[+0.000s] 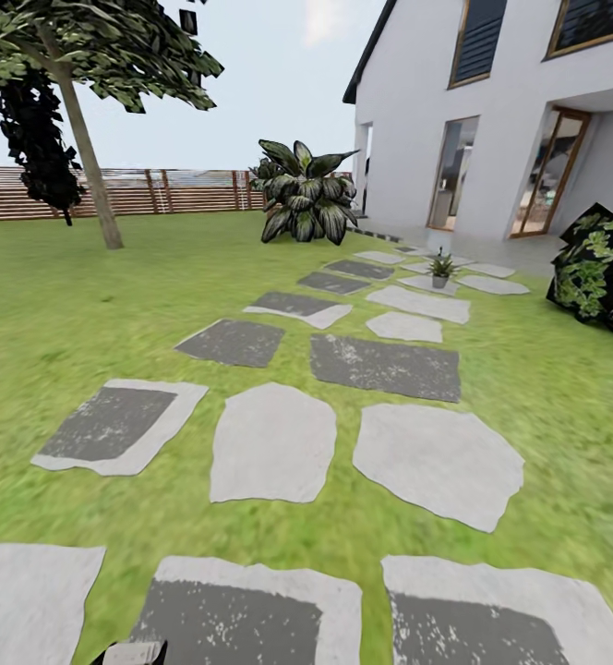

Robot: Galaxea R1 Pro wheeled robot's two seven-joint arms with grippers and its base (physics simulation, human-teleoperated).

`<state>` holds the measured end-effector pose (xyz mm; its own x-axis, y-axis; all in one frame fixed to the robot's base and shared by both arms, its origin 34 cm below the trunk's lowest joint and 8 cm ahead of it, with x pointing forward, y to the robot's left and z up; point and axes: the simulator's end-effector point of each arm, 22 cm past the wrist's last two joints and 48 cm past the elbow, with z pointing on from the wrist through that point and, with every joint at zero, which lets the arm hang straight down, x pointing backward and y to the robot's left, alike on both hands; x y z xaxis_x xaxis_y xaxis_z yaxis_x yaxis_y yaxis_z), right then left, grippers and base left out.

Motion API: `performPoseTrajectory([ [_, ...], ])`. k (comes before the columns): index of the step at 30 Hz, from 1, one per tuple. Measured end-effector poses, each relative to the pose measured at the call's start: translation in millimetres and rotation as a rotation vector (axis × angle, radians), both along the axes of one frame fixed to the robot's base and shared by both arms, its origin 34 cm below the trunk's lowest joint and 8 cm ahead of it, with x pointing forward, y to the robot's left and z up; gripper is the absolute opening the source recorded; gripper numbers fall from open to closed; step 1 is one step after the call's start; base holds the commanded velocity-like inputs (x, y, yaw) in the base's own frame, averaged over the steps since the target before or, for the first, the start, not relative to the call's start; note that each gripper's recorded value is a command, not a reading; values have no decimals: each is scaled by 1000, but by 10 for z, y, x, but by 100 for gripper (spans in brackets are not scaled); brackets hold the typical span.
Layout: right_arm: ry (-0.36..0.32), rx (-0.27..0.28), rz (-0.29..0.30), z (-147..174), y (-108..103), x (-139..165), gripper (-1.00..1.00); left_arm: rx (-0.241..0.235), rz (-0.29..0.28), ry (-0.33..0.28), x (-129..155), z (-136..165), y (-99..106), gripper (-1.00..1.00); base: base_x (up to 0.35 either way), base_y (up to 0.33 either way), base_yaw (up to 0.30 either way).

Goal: Pick up the pesticide atomizer in the garden and spray insectifuge to fully cover both potted plants in the garden.

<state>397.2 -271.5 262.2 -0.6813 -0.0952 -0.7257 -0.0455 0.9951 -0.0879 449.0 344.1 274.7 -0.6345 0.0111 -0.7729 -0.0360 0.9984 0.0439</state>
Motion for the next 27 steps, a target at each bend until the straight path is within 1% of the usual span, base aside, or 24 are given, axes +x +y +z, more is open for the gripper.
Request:
performPoseTrajectory([
  [27, -1, 0, 0, 2, 0, 4, 100, 0, -1, 1, -1, -1, -3, 100, 339, 0, 0],
])
